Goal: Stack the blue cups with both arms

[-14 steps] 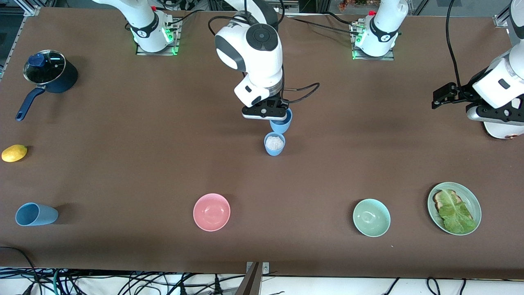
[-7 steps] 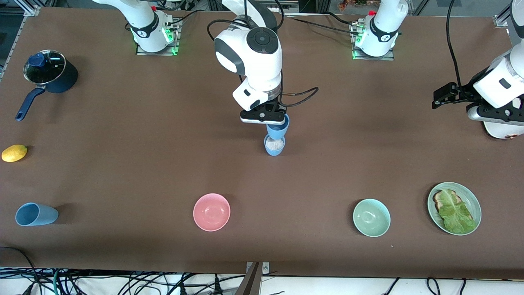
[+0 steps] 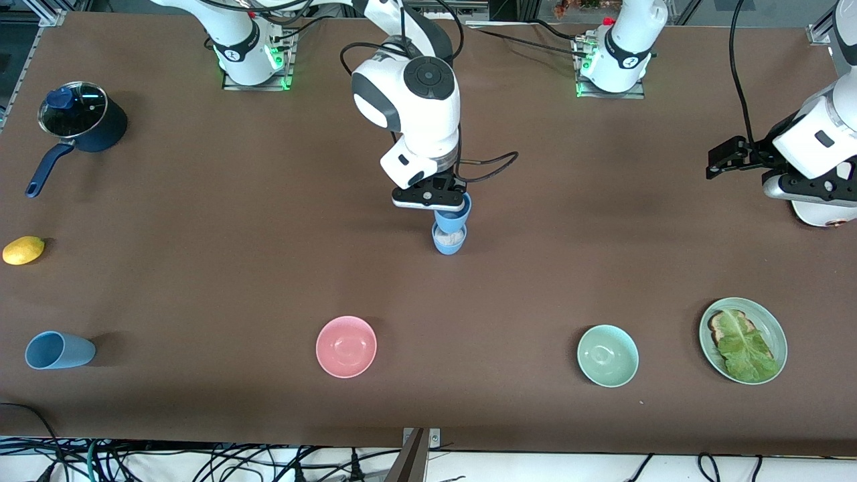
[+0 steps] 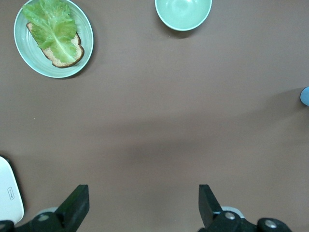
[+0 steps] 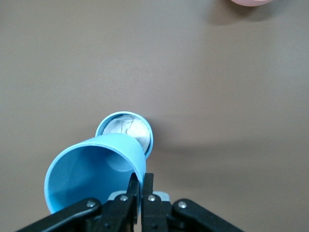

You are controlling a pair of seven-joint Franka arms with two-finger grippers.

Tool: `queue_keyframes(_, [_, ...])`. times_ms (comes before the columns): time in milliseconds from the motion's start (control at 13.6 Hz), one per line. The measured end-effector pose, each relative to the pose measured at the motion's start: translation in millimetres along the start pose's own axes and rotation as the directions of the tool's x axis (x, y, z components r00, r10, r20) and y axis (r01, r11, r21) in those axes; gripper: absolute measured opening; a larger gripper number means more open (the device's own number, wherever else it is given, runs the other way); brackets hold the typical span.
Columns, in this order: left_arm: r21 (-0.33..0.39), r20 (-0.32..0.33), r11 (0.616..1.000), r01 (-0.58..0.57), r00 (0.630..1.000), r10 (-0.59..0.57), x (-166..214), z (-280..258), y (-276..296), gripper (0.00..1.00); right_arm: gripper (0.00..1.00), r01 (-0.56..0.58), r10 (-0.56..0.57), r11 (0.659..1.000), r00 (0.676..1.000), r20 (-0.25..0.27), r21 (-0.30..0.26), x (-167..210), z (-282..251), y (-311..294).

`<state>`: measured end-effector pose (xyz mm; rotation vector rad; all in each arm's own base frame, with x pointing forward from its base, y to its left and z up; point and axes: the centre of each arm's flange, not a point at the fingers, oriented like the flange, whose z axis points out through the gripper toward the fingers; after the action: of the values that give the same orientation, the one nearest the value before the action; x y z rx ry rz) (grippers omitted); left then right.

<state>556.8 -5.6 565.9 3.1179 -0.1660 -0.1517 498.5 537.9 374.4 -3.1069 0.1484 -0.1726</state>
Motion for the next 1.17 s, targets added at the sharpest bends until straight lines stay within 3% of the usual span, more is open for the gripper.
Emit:
queue_keyframes(879, [0.0,0.003,1.0,0.0,1.0,0.0,0,0,0,1.0,0.04,-0.009,0.008,1.0,1.0,-0.023,-0.004,12,7,5])
queue_keyframes(953, [0.0,0.003,1.0,0.0,1.0,0.0,0,0,0,1.0,0.08,-0.016,0.016,1.0,0.999,-0.032,0.001,17,4,7])
queue_keyframes(1172, [0.0,0.004,1.0,0.0,1.0,0.0,0,1,0,1.0,0.39,-0.033,0.034,0.999,0.998,-0.056,0.02,35,-9,14])
